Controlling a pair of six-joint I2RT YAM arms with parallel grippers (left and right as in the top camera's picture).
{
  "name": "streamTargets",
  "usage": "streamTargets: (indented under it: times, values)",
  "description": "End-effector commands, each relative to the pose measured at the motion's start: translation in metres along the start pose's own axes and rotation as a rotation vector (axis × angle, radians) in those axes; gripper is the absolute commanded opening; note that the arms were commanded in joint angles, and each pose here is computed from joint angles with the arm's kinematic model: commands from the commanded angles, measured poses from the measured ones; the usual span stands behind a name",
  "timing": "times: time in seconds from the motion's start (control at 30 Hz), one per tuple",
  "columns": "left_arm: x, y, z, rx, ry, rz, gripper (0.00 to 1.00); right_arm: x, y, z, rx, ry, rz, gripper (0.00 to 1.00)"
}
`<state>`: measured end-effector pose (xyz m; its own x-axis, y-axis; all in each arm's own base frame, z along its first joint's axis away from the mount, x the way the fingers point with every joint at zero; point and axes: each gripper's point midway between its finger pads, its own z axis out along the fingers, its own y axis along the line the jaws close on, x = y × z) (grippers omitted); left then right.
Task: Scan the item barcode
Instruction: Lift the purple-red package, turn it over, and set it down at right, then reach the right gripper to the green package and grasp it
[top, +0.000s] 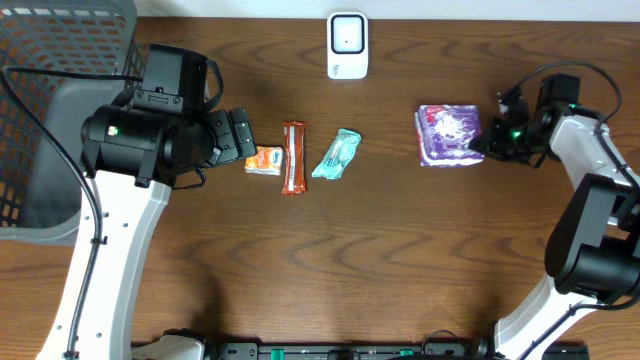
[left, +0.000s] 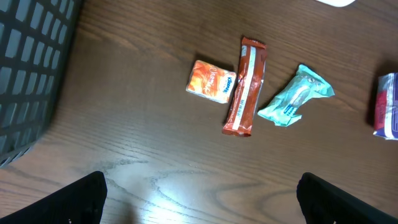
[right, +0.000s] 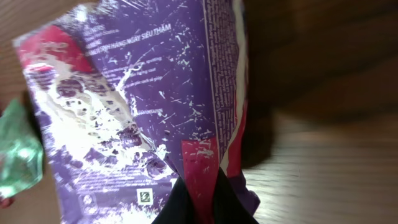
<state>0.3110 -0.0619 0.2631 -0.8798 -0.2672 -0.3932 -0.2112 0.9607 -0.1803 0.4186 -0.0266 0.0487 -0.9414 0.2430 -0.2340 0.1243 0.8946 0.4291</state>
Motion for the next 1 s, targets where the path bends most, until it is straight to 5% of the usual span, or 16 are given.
streamTargets:
  times: [0.0,0.43,0.6,0.77,0.93,0.97]
  values:
    - [-0.004,0.001,-0.004,0.001,-0.017,0.006,0.98,-0.016,-0.005,-0.022,0.094,-0.053,-0.027,0.01]
    - [-0.004,0.001,-0.004,0.000,-0.017,0.006,0.98,-0.037,-0.004,-0.061,0.178,-0.067,-0.027,0.13]
    - [-0.004,0.001,-0.004,0.001,-0.017,0.006,0.98,-0.039,0.016,-0.081,0.171,-0.042,-0.036,0.49]
    - [-0.004,0.001,-0.004,0.000,-0.017,0.006,0.98,-0.031,0.048,-0.075,0.058,-0.005,-0.062,0.65]
    - [-0.004,0.001,-0.004,0.001,-0.017,0.006,0.98,-0.021,0.113,-0.065,-0.171,0.029,-0.129,0.99]
    - [-0.004,0.001,-0.004,0.001,-0.017,0.006,0.98,-0.019,0.123,-0.063,-0.197,0.035,-0.146,0.99]
